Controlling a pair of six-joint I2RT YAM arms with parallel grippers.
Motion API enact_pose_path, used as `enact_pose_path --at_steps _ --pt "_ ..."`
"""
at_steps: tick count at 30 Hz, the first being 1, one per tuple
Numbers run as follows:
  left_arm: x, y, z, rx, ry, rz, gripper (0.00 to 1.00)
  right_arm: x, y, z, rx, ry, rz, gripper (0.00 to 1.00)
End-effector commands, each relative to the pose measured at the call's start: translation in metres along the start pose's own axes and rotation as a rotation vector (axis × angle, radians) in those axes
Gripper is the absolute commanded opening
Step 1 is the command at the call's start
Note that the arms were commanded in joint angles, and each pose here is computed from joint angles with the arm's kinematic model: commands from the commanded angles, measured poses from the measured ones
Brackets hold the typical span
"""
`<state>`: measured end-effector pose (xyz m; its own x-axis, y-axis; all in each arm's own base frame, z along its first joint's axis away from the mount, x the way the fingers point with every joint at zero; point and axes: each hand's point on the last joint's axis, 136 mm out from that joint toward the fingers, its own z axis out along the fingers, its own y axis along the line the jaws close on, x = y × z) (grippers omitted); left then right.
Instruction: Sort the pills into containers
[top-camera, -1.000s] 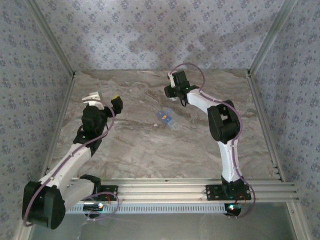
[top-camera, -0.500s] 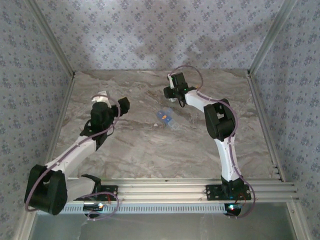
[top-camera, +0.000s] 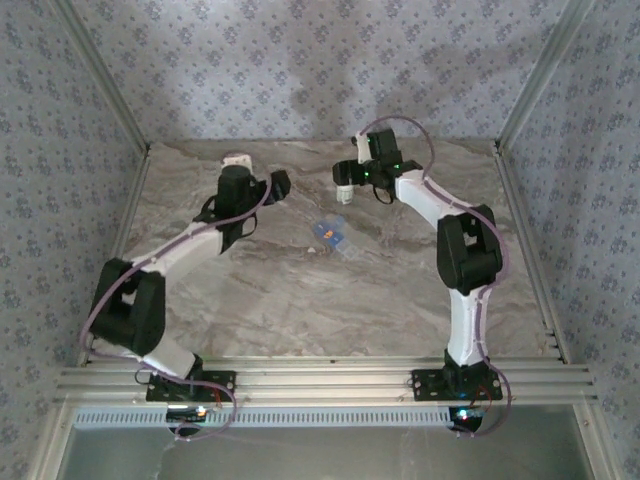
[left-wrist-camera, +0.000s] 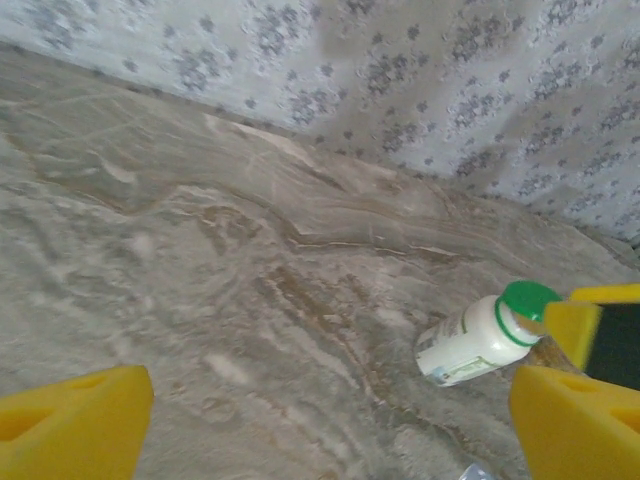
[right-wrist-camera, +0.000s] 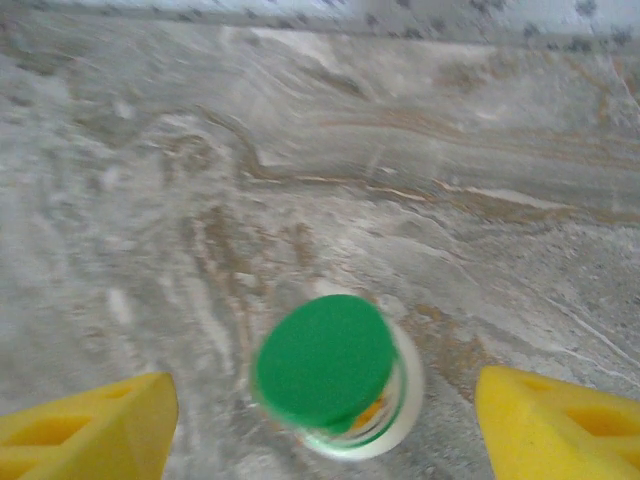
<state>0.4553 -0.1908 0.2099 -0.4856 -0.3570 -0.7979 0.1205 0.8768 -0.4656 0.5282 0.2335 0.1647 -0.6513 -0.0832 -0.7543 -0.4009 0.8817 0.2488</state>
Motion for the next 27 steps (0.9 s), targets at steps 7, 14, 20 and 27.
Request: enact_pose_path --at_steps 7,14,20,27 --pt "0.023 -0.073 0.088 0.207 0.192 -0.103 0.73 -0.034 -0.022 -0.026 -0.085 -0.106 0.181 0.66" --pt "0.063 -0.098 0.140 0.213 0.289 -0.115 0.69 -0.028 -0.036 0.005 -0.149 -0.103 0.234 0.57" --pt "0.086 -0.098 0.157 0.210 0.325 -0.134 0.64 -0.017 -0.035 0.021 -0.203 -0.098 0.258 0.54" --pt "0.105 -0.094 0.155 0.193 0.355 -0.127 0.59 0.012 -0.037 0.033 -0.216 -0.059 0.292 0.47"
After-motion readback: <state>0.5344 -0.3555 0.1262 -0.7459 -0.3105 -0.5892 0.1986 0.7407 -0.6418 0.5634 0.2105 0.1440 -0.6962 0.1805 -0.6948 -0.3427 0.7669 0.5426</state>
